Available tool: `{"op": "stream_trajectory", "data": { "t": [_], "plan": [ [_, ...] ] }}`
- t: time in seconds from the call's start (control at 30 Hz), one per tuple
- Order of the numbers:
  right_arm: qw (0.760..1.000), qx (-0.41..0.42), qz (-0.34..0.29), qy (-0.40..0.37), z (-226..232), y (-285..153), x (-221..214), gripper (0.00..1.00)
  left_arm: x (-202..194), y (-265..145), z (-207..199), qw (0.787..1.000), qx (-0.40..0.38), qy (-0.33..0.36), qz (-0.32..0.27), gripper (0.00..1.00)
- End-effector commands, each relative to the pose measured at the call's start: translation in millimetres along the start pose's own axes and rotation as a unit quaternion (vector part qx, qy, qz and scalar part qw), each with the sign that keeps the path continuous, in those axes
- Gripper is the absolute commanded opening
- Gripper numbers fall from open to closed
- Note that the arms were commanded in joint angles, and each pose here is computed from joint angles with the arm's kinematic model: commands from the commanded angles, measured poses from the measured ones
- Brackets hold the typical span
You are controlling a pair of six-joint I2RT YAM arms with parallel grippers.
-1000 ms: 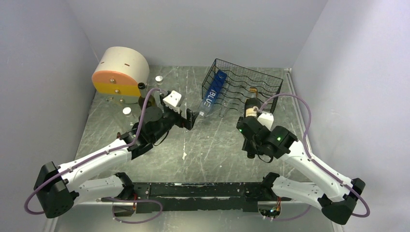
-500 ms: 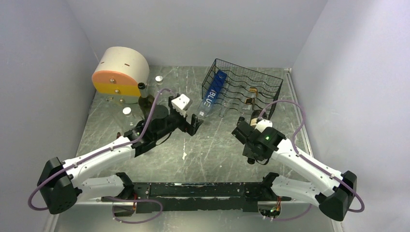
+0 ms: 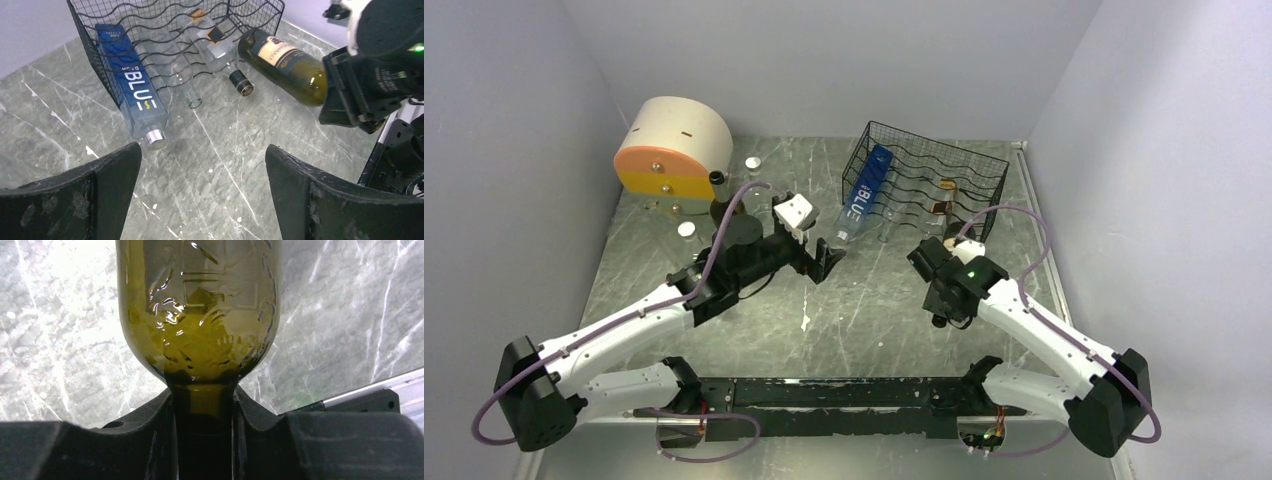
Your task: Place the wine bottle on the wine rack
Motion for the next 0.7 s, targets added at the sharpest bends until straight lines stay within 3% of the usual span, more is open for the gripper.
{"op": "stream_trajectory", "data": {
  "t": [0.0, 0.2, 0.67],
  "plan": [
    [0.998, 0.022, -0.062, 0.018, 12.8, 6.0, 22.6, 0.0, 21.5, -12.7, -5.2, 0.999, -0.019, 0.011, -0.032, 0.98],
    [0.996, 0.007, -0.087, 0.019, 13.6, 13.5, 35.6, 0.0, 25.2, -22.1, -7.1, 0.998, -0.027, 0.012, -0.057, 0.98],
    [0.975, 0.019, -0.219, 0.027, 14.5, 49.7, 92.2, 0.0, 36.9, -37.5, -7.9, 0.996, -0.022, 0.008, -0.087, 0.98]
  ]
}}
Point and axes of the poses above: each gripper's point midway between its finger pads, its own y axis out along the fingers, its own z axis along the line the jaws close on, x = y × z, the point moved 8 cm from there along -y, back along the fingers, and after that the axes turned 4 degrees about -y, right-handed, at the moved point
